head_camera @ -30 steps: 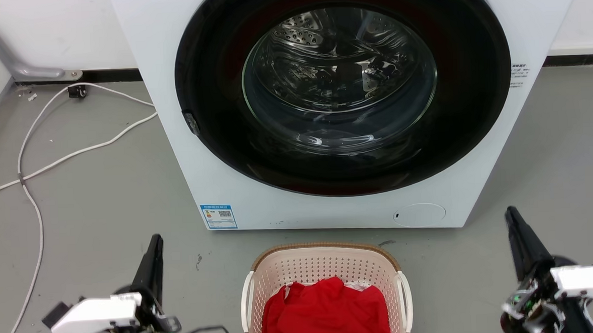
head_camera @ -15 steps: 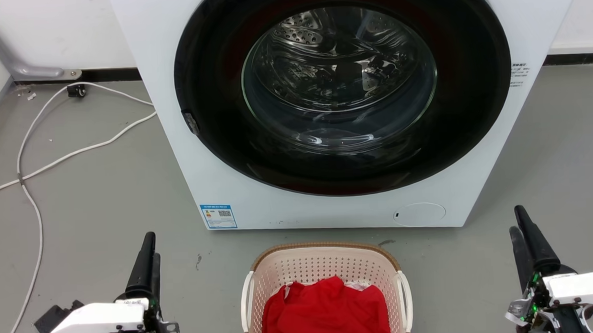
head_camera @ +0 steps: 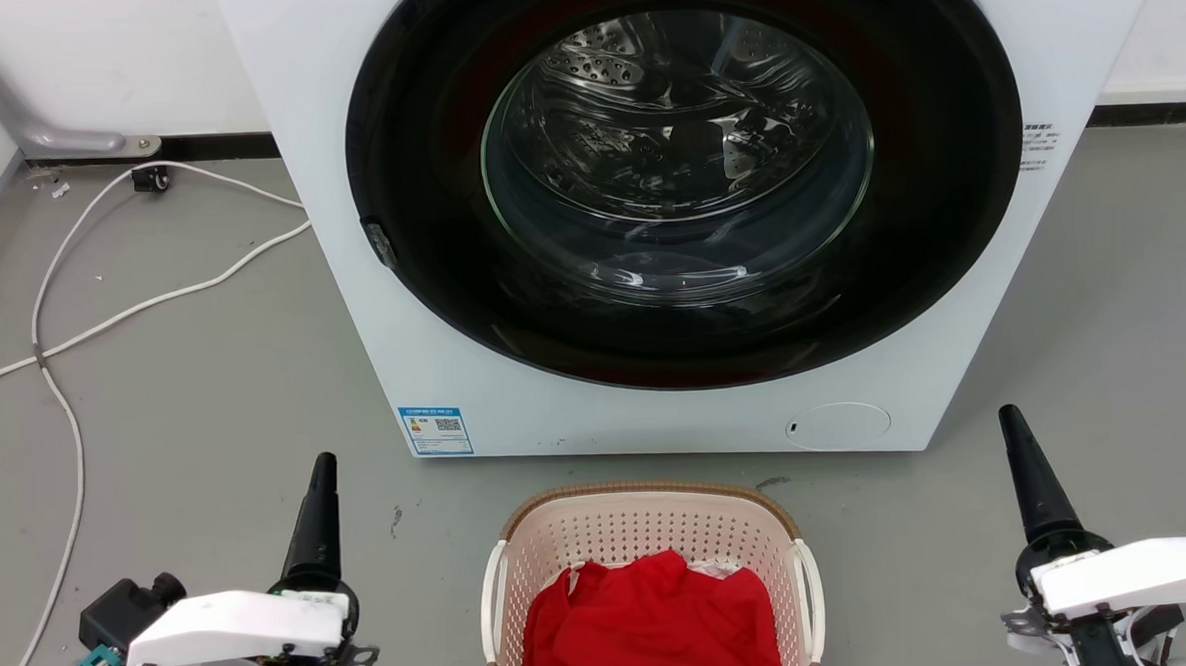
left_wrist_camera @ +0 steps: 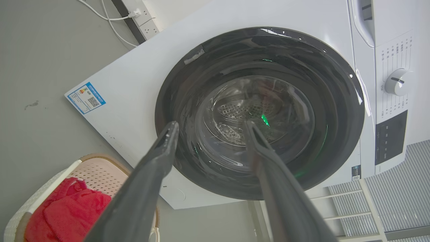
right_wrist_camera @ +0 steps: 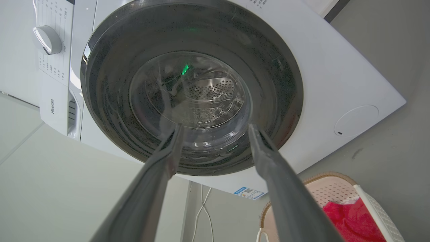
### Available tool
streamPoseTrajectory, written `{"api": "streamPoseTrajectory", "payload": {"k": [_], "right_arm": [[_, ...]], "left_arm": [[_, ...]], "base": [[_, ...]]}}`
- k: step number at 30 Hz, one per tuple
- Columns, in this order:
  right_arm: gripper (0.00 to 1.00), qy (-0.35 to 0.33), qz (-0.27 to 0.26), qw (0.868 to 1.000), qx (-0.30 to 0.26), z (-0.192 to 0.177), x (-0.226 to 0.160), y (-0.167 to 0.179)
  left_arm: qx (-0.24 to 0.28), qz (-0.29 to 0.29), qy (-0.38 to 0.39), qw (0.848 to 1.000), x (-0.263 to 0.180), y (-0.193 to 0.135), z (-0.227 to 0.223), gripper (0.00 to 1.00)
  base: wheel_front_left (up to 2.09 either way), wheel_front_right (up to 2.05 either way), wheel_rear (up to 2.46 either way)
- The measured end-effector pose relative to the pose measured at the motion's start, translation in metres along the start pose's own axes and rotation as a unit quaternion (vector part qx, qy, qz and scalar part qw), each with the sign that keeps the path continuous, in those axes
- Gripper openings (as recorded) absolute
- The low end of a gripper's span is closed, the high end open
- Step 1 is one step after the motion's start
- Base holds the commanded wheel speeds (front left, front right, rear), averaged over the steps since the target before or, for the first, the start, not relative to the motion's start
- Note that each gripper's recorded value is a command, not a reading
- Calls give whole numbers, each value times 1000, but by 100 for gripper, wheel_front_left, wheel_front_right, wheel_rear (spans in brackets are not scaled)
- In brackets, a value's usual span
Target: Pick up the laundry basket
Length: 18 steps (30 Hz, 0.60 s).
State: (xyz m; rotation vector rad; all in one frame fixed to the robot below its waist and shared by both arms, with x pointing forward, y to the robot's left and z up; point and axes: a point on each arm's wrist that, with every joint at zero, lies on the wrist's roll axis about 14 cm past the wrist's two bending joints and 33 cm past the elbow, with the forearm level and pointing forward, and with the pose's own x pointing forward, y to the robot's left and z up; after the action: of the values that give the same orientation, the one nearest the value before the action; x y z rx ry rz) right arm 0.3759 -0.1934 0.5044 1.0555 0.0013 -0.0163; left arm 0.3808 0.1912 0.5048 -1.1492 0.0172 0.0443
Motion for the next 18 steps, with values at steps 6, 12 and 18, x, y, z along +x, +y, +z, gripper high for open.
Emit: {"api": "streamPoseTrajectory", "payload": {"k": [6, 12, 18], "right_arm": [[100, 4, 10, 998, -67, -4, -2, 5], [100, -2, 25, 991, -128, -3, -2, 14], [100, -5, 32, 984, -178, -4, -4, 17]], "left_arm": [[55, -4, -2, 998, 0, -6, -3, 100], [108, -7, -2, 994, 0, -10, -7, 100], [152, -5, -7, 988, -2, -11, -8, 100]], "base": [[0, 0, 0], [0, 0, 0], [0, 0, 0]]}}
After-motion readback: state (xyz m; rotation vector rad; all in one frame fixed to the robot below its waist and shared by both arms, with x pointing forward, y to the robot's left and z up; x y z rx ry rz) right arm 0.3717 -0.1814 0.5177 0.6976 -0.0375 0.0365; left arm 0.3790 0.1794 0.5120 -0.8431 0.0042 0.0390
